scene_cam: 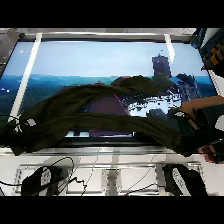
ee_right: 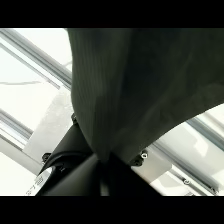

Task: Fold the clothes and pants, and hang the long-sleeved shirts on hangers.

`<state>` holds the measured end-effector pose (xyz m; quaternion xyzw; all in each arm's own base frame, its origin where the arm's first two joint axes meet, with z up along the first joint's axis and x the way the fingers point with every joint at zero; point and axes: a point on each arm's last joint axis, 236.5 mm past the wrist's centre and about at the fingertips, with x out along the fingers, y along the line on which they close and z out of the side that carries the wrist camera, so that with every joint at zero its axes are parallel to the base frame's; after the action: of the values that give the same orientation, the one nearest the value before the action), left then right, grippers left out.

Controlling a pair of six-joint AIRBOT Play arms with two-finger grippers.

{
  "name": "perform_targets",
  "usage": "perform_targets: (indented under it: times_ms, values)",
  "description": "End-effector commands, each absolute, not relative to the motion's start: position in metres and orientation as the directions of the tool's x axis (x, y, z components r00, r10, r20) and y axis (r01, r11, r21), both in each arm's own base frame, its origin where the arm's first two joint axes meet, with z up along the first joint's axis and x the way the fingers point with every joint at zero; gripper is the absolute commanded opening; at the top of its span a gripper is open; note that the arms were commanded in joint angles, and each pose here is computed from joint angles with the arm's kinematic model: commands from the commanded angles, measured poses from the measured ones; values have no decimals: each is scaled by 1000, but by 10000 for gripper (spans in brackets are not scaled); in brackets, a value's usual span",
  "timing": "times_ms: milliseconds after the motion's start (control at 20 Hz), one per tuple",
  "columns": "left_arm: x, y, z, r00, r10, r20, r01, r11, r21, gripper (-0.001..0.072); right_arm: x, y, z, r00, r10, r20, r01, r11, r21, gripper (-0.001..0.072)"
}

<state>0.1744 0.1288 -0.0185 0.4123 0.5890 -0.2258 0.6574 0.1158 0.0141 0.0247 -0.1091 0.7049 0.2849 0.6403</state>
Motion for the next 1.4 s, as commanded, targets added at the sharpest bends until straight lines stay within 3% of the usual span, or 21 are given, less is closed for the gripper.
perform_targets:
  times_ms: [0,50,100,150,250,400,500,650,800,900,1000,1100,1200,1250,1300,1350]
  values:
    - [182,134,-21,220,200,-955,771,564,296,48,133,12,22,-83,200,-976,-488,846,215,598]
    - [189,133,-19,248,196,-949,761,567,316,128,144,9,21,-35,190,-981,-456,870,185,720]
    - [195,133,-17,276,198,-940,748,571,340,341,156,7,20,16,180,-984,-434,888,155,706]
    - [202,137,-14,304,217,-928,710,598,373,455,168,4,21,64,169,-984,-431,893,126,706]
    - [216,146,-6,361,255,-897,572,700,429,468,195,-2,25,181,141,-973,-421,906,52,695]
    - [223,167,21,405,350,-845,324,809,490,476,267,-23,49,484,54,-873,-201,978,-51,694]
    - [235,183,61,489,440,-753,124,819,560,465,312,-39,75,657,-9,-753,-7,1000,-17,692]
    - [254,199,142,656,554,-512,-197,781,593,461,345,-50,80,729,-39,-683,109,992,60,664]
    - [247,221,184,675,636,-373,-473,762,443,460,350,-47,60,691,-16,-723,115,990,88,664]
    - [230,250,165,591,683,-428,-620,725,301,460,349,-46,52,670,-5,-742,115,989,97,664]
    - [211,274,118,489,662,-568,-744,657,125,459,349,-46,52,671,-5,-742,115,989,97,664]
    - [204,268,52,444,481,-756,-778,625,-59,459,349,-46,52,671,-5,-742,115,989,97,665]
    - [223,237,9,510,211,-834,-690,679,-250,460,349,-46,52,671,-5,-742,115,989,97,664]
    - [238,226,1,566,104,-818,-622,706,-340,491,349,-46,52,671,-5,-742,115,989,97,665]
    - [251,224,0,615,52,-787,-569,720,-397,595,349,-46,52,670,-5,-742,115,989,97,664]
    - [257,229,-1,637,42,-770,-559,712,-424,637,349,-46,52,670,-5,-742,115,989,97,664]
